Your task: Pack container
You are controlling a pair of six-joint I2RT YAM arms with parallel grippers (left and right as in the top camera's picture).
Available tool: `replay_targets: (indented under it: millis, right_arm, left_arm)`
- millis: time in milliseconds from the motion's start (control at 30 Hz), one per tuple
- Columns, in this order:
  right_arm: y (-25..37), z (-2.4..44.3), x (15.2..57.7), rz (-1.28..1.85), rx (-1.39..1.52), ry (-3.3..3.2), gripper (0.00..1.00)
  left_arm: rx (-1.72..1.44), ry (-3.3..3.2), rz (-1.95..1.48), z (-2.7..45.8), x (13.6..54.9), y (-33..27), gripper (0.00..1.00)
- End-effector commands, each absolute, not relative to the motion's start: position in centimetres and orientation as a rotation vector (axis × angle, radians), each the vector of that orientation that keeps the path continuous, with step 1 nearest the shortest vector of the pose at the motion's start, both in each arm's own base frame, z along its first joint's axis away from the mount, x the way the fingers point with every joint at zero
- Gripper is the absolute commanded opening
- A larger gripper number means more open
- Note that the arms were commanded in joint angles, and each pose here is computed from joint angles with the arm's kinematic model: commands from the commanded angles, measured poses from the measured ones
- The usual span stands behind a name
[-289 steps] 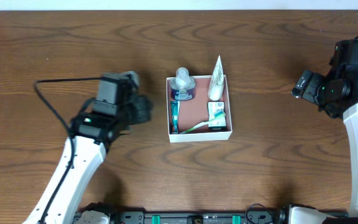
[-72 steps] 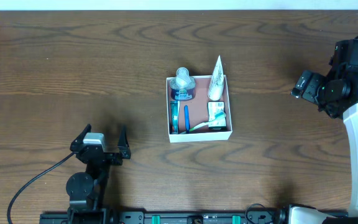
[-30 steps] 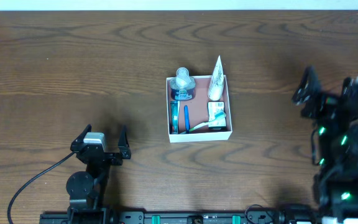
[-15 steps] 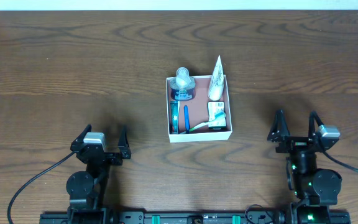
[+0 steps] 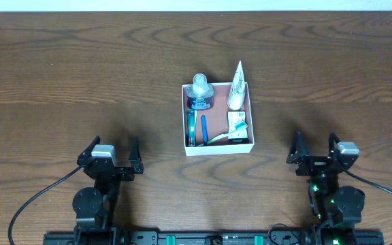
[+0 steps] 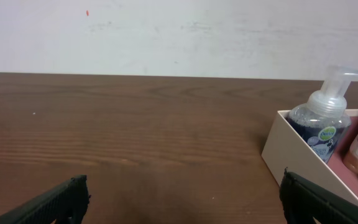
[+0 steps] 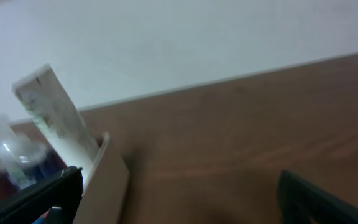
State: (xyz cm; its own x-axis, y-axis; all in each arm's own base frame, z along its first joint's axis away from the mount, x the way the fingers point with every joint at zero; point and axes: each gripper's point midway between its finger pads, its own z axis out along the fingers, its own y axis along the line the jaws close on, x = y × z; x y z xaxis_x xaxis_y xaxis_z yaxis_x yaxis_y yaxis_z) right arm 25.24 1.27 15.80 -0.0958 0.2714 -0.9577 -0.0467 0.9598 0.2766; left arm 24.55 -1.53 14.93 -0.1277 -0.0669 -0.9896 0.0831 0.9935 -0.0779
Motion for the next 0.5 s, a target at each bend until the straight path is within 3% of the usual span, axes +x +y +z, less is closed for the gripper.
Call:
replay_targets:
  millis: [0, 467]
  right_arm:
    - [1.65, 15.35, 24.93, 0.220, 0.091, 1.664, 0.99]
    - [1.63, 15.79, 24.56, 0.102, -0.037, 1.641, 0.99]
  left_arm:
    - [0.017, 1.745, -0.136, 13.28, 24.43, -1.64, 0.98]
    - [0.017, 1.745, -0.136, 13.28, 24.43, -1.64, 0.98]
